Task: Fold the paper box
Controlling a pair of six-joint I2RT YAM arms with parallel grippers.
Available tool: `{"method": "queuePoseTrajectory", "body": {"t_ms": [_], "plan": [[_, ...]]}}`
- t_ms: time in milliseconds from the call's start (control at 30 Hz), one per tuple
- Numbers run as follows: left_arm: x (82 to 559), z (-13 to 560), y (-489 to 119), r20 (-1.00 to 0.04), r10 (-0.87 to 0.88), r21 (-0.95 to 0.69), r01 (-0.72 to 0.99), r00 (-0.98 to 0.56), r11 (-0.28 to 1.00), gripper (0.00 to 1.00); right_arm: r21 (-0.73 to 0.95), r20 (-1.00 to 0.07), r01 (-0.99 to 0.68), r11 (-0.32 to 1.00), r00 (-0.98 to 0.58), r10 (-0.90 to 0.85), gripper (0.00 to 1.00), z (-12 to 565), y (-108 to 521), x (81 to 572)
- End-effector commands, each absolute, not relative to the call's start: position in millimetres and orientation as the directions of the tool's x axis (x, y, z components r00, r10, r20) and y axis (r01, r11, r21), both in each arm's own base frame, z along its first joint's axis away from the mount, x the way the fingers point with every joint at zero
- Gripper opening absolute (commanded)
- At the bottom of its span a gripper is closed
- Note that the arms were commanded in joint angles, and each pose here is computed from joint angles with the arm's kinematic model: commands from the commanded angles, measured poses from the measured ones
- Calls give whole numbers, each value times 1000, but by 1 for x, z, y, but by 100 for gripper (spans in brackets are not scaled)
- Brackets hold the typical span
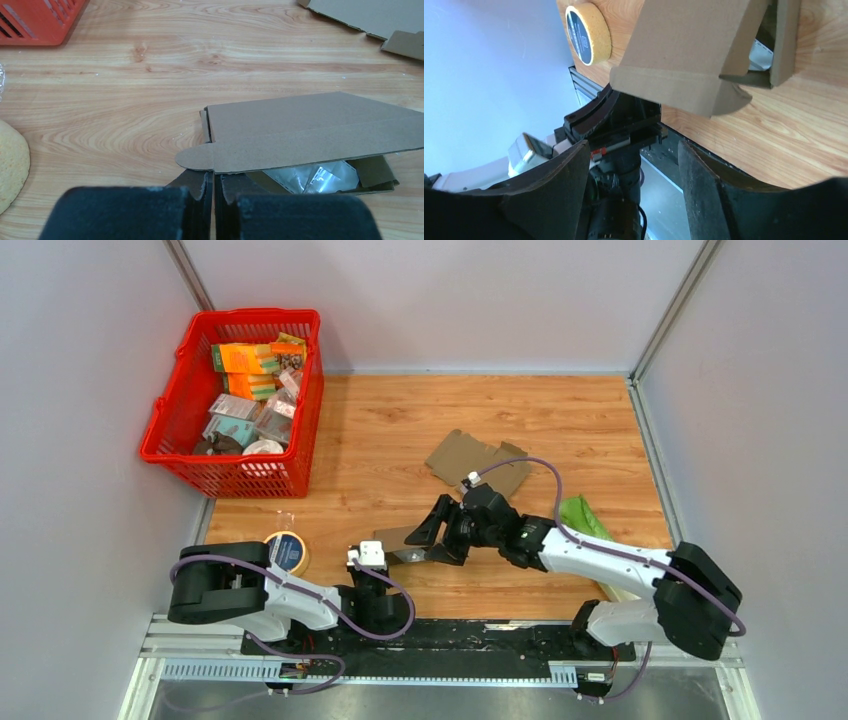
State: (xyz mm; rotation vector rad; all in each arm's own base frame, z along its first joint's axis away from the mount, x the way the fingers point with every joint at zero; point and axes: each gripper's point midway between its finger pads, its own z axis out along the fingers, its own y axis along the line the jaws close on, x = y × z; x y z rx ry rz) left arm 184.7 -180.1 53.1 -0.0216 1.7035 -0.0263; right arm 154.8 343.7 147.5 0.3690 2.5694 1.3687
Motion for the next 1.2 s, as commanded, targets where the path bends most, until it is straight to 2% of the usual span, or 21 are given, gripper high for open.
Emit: {"method": "queuePoseTrajectory", "body": {"t_ms": [0, 33, 167, 267, 300, 400, 500, 667, 733, 800, 833, 867, 933, 1000, 1033, 1167], "plan": [[183, 53, -188, -987, -65, -70, 28, -150, 997, 0, 872, -7, 158, 463, -942, 335, 60, 148, 367, 164], [182, 53, -189, -986, -74, -79, 30, -151, 996, 0, 866, 3, 172, 469, -941, 339, 57, 141, 370, 167], [182, 50, -190, -984, -79, -87, 41, -162, 995, 0, 862, 13, 188, 471, -937, 349, 56, 132, 378, 173], [180, 49, -194, -980, -88, -100, 64, -178, 993, 0, 845, -10, 190, 500, -929, 371, 49, 123, 376, 180], [179, 46, -194, -979, -74, -90, 78, -188, 993, 4, 839, -15, 192, 509, -927, 375, 42, 119, 375, 184], [176, 47, -200, -973, -89, -116, 119, -213, 986, 20, 824, -9, 210, 527, -924, 383, 34, 104, 371, 191], [169, 47, -210, -960, -90, -146, 202, -266, 968, 31, 812, -12, 212, 543, -925, 380, 27, 92, 367, 195], [147, 47, -225, -919, -105, -251, 359, -379, 899, 40, 794, -94, 141, 591, -932, 349, 30, 87, 363, 203], [133, 35, -220, -897, -39, -241, 415, -440, 877, 40, 790, -109, 124, 601, -935, 336, 32, 87, 363, 207], [122, 49, -228, -885, -43, -294, 483, -464, 825, 38, 781, -145, 92, 618, -936, 322, 35, 86, 360, 212], [118, 44, -220, -879, 17, -256, 501, -476, 827, 38, 773, -154, 83, 629, -937, 312, 36, 83, 358, 213], [115, 60, -224, -881, -21, -299, 522, -473, 799, 38, 762, -181, 52, 645, -940, 289, 39, 81, 356, 214], [100, 70, -226, -876, 63, -281, 611, -479, 740, 36, 757, -186, 36, 653, -945, 268, 40, 78, 355, 217], [85, 96, -234, -874, 55, -336, 681, -483, 650, 36, 752, -200, 18, 658, -946, 254, 41, 75, 352, 221], [81, 92, -226, -863, 95, -322, 684, -497, 654, 36, 751, -204, 10, 660, -948, 246, 42, 74, 351, 221], [84, 141, -221, -853, -19, -408, 644, -522, 647, 36, 737, -229, -27, 675, -950, 212, 43, 71, 349, 221]]}}
